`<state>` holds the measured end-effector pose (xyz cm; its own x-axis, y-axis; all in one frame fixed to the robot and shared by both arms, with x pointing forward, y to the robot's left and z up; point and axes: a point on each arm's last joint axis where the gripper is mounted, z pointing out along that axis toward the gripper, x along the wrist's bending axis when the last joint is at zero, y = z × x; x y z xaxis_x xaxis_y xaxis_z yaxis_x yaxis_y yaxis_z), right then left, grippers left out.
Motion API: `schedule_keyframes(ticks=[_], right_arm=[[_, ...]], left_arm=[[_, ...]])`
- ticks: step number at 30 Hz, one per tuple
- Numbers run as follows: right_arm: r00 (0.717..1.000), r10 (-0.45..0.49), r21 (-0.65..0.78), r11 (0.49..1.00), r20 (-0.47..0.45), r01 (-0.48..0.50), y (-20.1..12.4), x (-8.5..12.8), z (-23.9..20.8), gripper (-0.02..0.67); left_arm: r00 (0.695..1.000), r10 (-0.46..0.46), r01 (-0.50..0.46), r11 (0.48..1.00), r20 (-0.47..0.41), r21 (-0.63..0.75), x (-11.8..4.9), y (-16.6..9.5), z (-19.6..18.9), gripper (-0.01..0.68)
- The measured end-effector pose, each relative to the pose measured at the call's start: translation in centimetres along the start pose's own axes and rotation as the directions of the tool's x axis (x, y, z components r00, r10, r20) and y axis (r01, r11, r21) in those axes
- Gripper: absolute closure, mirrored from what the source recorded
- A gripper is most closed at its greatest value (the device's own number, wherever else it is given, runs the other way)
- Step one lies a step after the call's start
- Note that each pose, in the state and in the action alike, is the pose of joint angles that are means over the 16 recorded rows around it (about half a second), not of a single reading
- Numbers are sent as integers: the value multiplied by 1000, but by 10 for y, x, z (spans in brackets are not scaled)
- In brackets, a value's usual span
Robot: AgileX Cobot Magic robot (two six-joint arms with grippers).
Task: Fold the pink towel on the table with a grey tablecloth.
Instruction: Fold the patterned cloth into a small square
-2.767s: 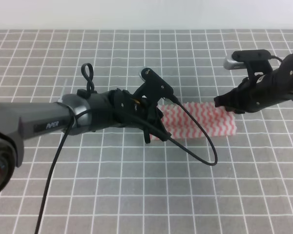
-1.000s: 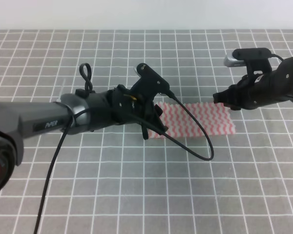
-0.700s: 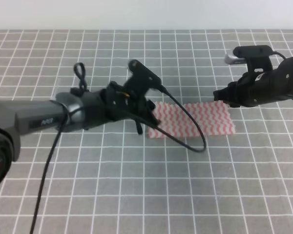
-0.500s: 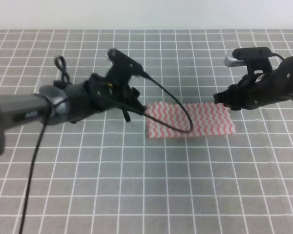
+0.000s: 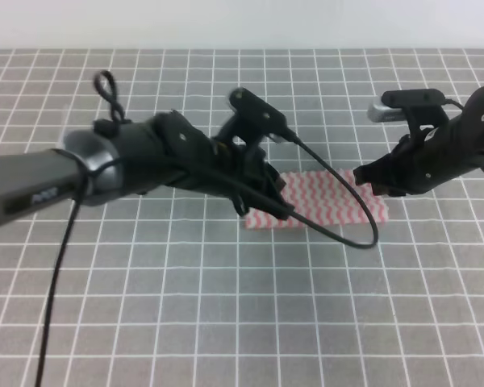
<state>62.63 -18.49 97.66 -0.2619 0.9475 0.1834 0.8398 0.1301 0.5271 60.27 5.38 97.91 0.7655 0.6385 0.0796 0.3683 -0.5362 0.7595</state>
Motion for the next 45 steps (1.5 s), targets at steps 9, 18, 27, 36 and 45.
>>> schedule_keyframes(ticks=[9,18,27,36,45], right_arm=[[1000,12,37,999,-29,-11,-3,3,0,560],[994,13,57,998,-105,-7,-6,10,3,553],[990,7,96,995,-140,7,-12,10,18,651],[990,-9,104,994,-140,24,-9,9,20,662],[991,-37,59,997,-130,45,8,6,3,620]], left_arm=[[999,19,-21,998,36,57,-11,-15,22,675],[999,10,-14,995,42,96,-9,-29,35,675],[999,13,-18,994,46,109,-9,-33,39,675],[999,24,-28,995,36,92,-8,-27,33,675],[999,37,-37,999,-16,15,-3,-7,15,675]])
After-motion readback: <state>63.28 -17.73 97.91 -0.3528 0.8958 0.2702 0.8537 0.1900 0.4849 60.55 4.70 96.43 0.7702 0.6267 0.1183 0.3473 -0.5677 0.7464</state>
